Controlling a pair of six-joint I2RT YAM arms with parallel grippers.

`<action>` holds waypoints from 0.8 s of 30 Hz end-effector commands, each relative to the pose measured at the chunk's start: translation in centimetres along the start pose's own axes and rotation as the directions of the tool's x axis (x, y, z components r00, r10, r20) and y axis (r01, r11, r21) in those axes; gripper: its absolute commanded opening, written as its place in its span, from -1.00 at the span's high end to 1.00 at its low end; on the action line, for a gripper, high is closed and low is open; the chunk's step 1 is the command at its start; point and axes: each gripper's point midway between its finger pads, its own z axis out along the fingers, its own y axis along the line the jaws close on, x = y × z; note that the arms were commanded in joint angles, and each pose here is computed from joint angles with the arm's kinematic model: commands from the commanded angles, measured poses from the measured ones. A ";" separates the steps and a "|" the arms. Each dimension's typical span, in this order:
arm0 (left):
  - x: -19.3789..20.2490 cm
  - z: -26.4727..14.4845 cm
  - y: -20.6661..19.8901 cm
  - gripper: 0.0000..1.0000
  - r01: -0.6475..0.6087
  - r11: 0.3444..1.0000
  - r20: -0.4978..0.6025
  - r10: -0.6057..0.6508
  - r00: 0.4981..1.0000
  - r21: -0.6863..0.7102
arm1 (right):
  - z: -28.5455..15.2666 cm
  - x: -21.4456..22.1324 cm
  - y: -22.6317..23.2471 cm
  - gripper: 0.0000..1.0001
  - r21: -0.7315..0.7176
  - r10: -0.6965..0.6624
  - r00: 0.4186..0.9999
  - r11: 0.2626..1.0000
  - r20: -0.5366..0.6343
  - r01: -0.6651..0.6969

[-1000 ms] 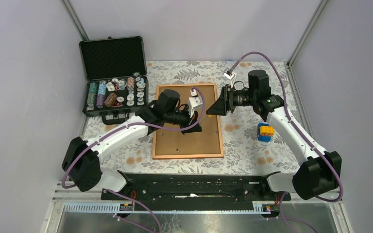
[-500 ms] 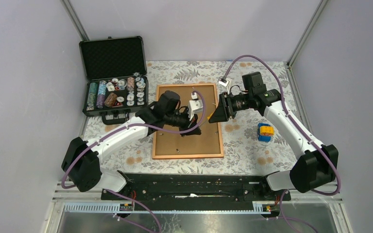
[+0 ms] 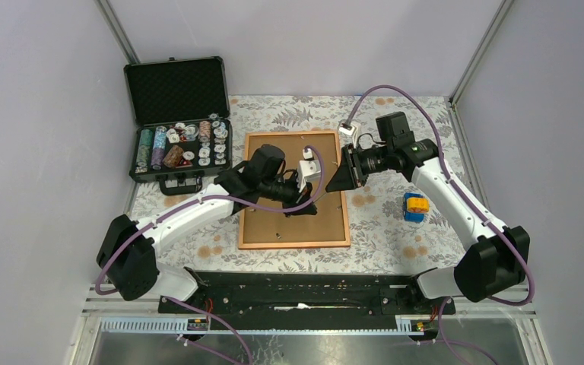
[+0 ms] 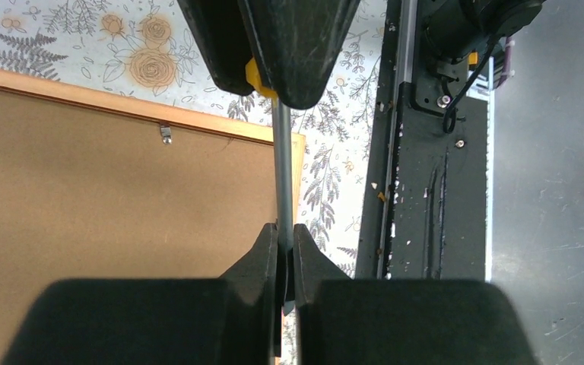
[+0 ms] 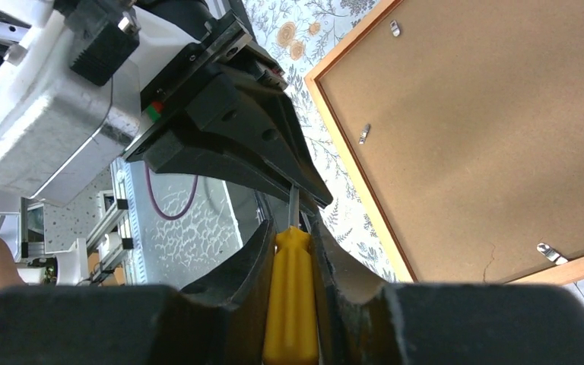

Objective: Take the photo out of the frame

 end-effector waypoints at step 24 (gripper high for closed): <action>12.0 -15.4 17.4 -0.95 0.182 0.623 -0.014 -0.297 0.955 -0.761 | -3.3 2.7 -11.7 1.00 0.586 -0.190 0.970 0.772 -0.152 0.244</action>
